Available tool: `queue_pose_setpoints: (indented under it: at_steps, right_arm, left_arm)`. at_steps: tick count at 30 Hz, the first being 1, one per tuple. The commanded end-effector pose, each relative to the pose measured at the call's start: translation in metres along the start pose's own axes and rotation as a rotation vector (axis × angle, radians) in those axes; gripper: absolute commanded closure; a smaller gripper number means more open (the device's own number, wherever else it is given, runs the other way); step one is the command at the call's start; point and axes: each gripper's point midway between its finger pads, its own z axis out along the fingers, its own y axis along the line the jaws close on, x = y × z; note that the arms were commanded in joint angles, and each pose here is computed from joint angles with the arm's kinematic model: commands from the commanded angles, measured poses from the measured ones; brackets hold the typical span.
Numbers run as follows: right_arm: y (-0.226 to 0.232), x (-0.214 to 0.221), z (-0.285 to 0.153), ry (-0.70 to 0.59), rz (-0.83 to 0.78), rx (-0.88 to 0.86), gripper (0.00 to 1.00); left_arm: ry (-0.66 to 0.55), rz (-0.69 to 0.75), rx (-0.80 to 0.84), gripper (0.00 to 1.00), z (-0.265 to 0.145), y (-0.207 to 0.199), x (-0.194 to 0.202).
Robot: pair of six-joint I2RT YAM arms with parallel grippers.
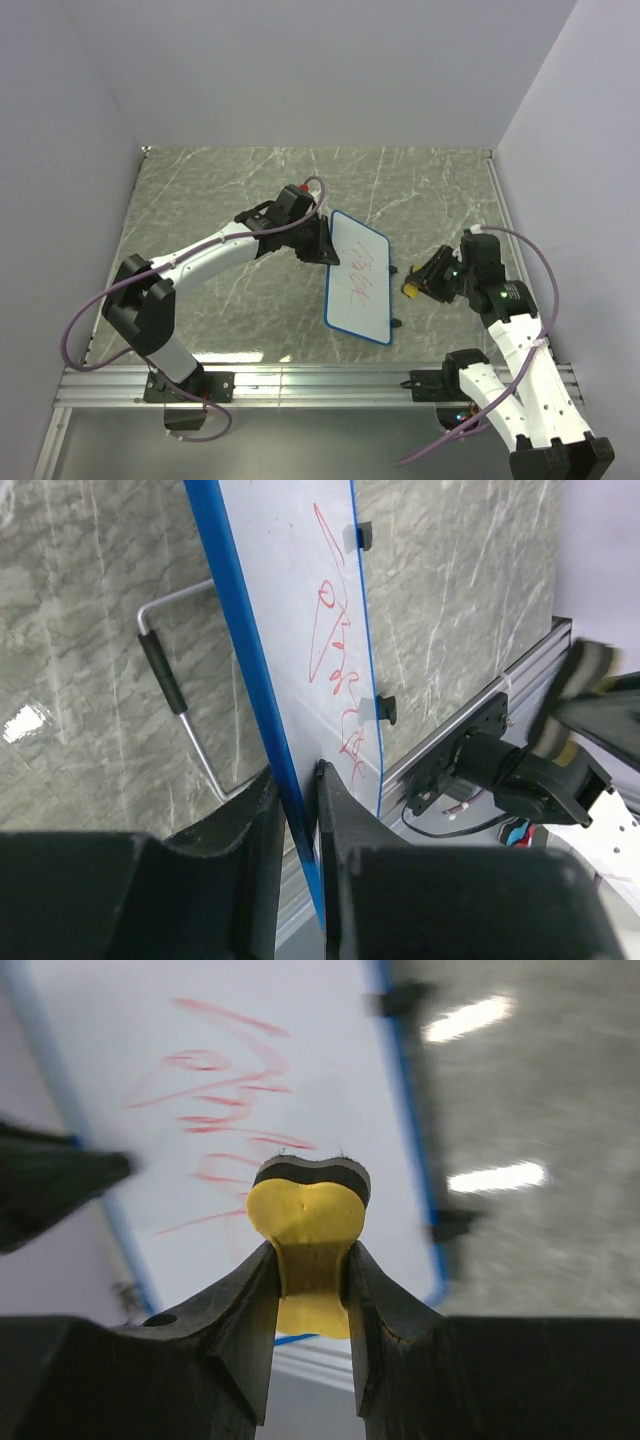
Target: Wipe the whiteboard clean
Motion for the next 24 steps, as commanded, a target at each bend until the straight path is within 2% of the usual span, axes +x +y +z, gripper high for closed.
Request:
queue_pose_setpoints:
  at_steps: [1, 3, 5, 12, 24]
  right_arm:
    - [0.077, -0.015, -0.007, 0.02, -0.001, -0.356, 1.0]
    - [0.1, -0.023, -0.01, 0.018, -0.01, -0.448, 1.0]
    - [0.113, -0.033, -0.007, 0.023, -0.006, -0.462, 1.0]
    - [0.142, -0.053, 0.021, 0.036, -0.034, -0.43, 1.0]
    - [0.143, -0.043, 0.077, 0.05, -0.059, -0.347, 1.0]
  left_arm:
    - [-0.006, 0.056, -0.053, 0.96, 0.007, 0.008, 0.0]
    - [0.005, 0.058, -0.063, 1.0, 0.009, 0.009, 0.004]
    - [0.015, 0.057, -0.081, 1.0, 0.01, 0.013, 0.007]
    - [0.059, 0.074, -0.13, 1.0, 0.019, 0.023, 0.011]
    - [0.066, 0.078, -0.152, 1.0, 0.032, 0.017, -0.002]
